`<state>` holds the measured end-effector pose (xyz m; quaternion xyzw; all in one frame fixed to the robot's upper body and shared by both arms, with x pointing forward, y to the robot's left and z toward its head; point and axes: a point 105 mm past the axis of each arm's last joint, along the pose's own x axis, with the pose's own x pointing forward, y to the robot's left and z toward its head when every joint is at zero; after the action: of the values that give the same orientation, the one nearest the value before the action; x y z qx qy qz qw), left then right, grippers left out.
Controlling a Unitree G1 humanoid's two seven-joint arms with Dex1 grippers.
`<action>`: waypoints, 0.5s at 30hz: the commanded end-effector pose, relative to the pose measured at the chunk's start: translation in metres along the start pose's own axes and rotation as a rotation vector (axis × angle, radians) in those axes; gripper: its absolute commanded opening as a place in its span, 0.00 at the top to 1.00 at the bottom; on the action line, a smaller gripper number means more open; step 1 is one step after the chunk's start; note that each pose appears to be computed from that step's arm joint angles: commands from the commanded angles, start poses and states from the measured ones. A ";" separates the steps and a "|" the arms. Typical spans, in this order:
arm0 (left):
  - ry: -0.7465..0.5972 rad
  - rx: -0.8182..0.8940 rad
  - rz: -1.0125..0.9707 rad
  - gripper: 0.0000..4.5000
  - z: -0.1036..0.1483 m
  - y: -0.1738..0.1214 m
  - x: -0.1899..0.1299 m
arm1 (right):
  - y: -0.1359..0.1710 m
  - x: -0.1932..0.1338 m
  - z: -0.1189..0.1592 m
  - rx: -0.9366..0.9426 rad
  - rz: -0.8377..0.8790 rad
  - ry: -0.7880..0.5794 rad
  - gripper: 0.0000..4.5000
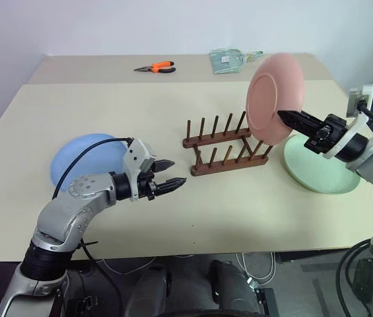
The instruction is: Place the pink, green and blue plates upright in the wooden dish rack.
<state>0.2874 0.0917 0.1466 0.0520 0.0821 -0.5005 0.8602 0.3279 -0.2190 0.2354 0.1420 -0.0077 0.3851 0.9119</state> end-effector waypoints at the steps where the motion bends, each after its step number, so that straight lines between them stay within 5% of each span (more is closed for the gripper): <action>1: -0.030 0.037 -0.010 0.30 0.007 -0.004 0.001 | 0.006 -0.003 0.023 -0.066 0.034 -0.048 0.67; 5: -0.023 0.038 -0.016 0.30 0.004 -0.006 0.003 | -0.012 -0.008 0.039 -0.265 -0.134 -0.070 0.24; 12: 0.000 0.041 -0.021 0.30 -0.004 -0.009 0.006 | -0.041 -0.075 0.073 -0.285 -0.383 -0.228 0.24; 15: 0.014 0.049 -0.029 0.30 -0.006 -0.009 0.006 | -0.042 -0.090 0.037 -0.365 -0.417 -0.017 0.04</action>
<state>0.2838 0.0862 0.1309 0.0647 0.0981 -0.5053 0.8549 0.3038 -0.3256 0.2496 0.0196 -0.0628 0.1667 0.9838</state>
